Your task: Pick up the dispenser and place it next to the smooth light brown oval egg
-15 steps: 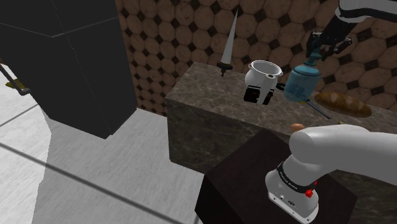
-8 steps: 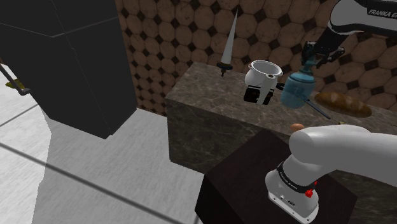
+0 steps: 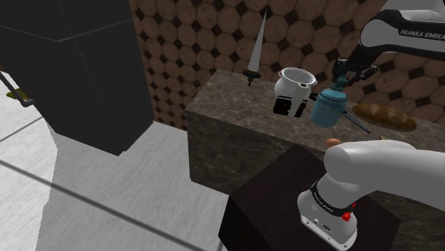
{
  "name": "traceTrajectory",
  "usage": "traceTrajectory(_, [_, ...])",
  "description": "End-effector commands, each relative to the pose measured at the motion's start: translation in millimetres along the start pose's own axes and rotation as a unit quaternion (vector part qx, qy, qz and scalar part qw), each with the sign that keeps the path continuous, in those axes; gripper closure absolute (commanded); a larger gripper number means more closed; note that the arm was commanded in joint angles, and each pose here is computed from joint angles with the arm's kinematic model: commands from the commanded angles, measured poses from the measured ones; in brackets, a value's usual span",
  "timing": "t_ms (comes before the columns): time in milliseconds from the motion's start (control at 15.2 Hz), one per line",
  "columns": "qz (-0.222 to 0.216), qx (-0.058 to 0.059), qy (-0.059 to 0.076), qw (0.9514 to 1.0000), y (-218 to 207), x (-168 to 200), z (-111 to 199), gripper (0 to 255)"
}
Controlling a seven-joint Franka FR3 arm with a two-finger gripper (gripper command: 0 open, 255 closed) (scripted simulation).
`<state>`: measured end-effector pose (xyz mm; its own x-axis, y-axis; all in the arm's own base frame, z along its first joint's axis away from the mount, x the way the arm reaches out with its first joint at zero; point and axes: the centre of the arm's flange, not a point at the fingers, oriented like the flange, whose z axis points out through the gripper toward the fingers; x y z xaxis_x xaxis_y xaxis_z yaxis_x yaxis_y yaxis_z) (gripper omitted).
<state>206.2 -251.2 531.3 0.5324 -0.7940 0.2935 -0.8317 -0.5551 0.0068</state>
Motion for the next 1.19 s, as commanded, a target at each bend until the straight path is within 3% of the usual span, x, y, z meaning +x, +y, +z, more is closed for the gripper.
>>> traceTrajectory(0, [0.000, 0.000, 0.001, 1.0000, -0.4, -3.4, 10.0, 255])
traceTrajectory(1122, [0.000, 0.000, 0.001, 1.0000, -1.0, -29.7, 95.8, 255])
